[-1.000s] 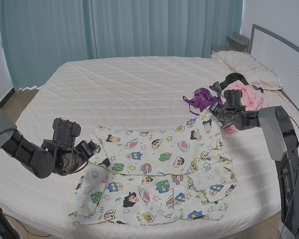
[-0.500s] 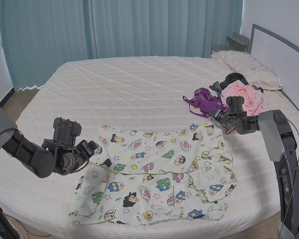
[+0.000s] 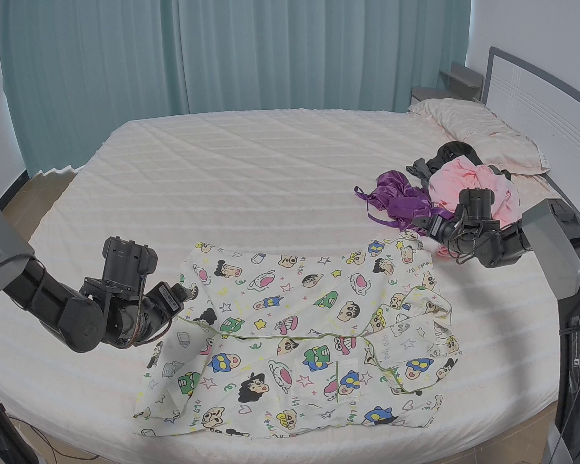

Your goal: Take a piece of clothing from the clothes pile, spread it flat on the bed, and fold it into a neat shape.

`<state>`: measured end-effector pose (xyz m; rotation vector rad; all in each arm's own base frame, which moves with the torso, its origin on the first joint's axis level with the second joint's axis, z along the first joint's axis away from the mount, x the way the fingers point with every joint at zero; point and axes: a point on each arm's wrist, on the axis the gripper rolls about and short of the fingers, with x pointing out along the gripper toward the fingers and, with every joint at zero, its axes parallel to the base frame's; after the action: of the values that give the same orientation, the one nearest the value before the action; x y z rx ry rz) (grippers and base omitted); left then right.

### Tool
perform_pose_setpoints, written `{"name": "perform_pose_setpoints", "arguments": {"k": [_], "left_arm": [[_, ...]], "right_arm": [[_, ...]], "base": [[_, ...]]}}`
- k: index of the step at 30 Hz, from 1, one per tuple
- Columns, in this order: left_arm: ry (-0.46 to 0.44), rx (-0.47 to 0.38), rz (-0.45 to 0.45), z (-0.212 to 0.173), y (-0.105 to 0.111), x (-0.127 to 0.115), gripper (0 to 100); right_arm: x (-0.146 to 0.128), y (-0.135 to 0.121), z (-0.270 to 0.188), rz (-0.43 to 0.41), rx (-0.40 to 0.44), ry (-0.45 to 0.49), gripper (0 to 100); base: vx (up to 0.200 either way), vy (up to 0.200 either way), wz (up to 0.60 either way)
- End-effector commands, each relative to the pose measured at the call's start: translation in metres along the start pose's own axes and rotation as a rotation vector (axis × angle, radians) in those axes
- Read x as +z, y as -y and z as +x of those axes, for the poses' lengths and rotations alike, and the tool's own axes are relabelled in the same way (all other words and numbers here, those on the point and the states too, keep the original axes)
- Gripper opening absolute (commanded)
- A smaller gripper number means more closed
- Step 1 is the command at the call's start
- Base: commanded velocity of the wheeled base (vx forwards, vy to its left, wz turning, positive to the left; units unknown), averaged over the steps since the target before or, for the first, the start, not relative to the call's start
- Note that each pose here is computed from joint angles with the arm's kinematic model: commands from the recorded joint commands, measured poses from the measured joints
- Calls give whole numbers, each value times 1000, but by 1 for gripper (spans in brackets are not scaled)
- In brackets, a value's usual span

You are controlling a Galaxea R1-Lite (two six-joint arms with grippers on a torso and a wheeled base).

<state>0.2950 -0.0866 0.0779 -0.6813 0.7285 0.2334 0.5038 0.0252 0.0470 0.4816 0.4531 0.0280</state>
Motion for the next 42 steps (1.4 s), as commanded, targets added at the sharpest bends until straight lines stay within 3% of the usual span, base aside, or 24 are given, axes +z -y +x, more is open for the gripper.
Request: {"name": "perform_pose_setpoints", "arguments": {"k": [1, 7, 12, 24, 33, 41, 42], "left_arm": [[-109, 22, 12, -7, -21, -17, 100], [-190, 76, 30, -16, -43, -41, 100], [-182, 62, -40, -21, -52, -50, 100], [-218, 62, -133, -25, -52, -69, 100], [-237, 75, -150, -13, -51, -77, 100], [-193, 27, -194, -6, -51, -79, 100], [-190, 27, -194, -6, -51, -79, 0]], "right_arm": [[13, 34, -49, -10, -58, 40, 100], [2, 42, -93, 17, -92, 67, 100], [-22, 40, -129, 65, -97, 35, 100], [-77, 26, -206, 255, -55, -34, 100], [-86, 31, -209, 281, -55, -43, 100], [-89, 31, -211, 281, -48, -63, 100], [-89, 31, -211, 281, -49, -64, 100]], "base": [[0, 0, 0], [0, 0, 0], [0, 0, 0], [0, 0, 0], [0, 0, 0], [0, 0, 0], [0, 0, 0]]}}
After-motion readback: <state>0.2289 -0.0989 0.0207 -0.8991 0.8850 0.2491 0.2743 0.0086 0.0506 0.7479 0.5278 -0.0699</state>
